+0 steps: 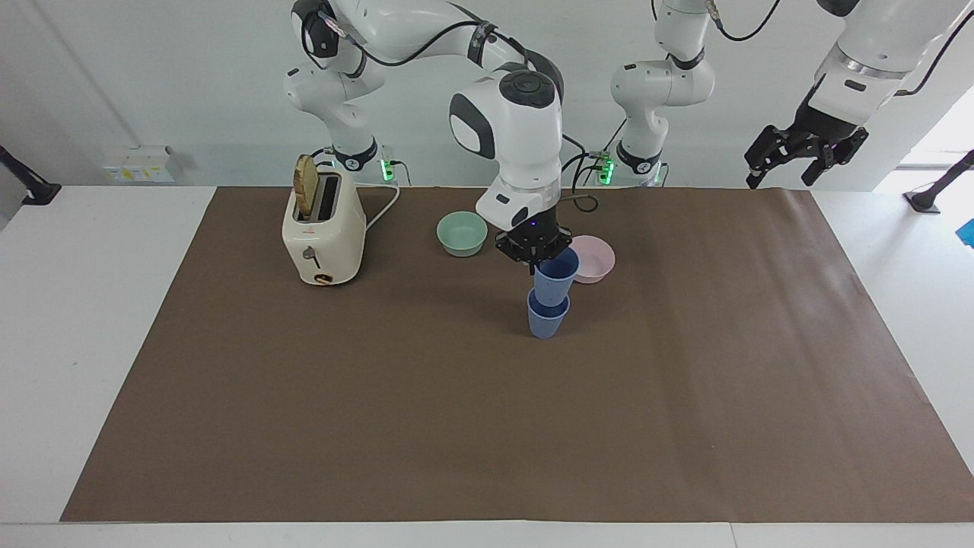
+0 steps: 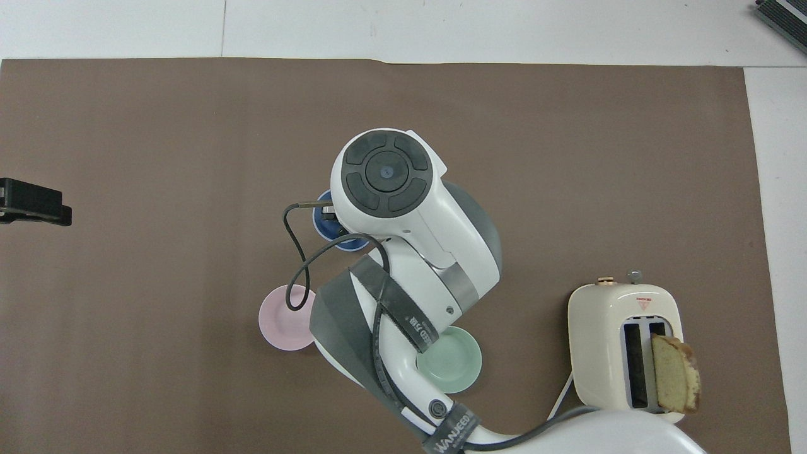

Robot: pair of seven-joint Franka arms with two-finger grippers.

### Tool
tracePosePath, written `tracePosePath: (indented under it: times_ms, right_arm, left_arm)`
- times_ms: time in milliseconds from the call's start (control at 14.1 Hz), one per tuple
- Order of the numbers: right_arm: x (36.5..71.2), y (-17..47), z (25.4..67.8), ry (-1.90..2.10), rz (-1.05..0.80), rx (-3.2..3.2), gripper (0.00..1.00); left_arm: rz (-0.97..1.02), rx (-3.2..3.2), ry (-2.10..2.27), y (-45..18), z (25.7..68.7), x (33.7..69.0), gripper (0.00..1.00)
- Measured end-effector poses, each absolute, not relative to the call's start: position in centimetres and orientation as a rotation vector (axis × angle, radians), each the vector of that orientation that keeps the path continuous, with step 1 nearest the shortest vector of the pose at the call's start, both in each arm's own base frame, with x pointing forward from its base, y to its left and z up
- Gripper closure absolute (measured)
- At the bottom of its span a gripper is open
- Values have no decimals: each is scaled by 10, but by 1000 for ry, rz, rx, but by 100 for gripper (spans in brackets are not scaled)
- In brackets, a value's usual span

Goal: Stack blue cups with both arms
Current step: 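Lower the held cup into the first blue cup with the right gripper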

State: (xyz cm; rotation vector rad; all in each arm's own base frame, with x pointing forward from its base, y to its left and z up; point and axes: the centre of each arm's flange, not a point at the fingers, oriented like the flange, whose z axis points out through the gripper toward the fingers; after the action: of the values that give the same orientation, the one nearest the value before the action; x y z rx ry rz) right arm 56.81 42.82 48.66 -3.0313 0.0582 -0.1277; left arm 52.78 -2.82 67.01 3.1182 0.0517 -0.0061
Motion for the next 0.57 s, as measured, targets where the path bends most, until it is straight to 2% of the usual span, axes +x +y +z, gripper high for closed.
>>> tracePosePath:
  times_ms: [567]
  right_arm:
    - [576,430,480,93,-134,-3033,96]
  left_arm:
    - [-6,3118,52,-28,670,528,0]
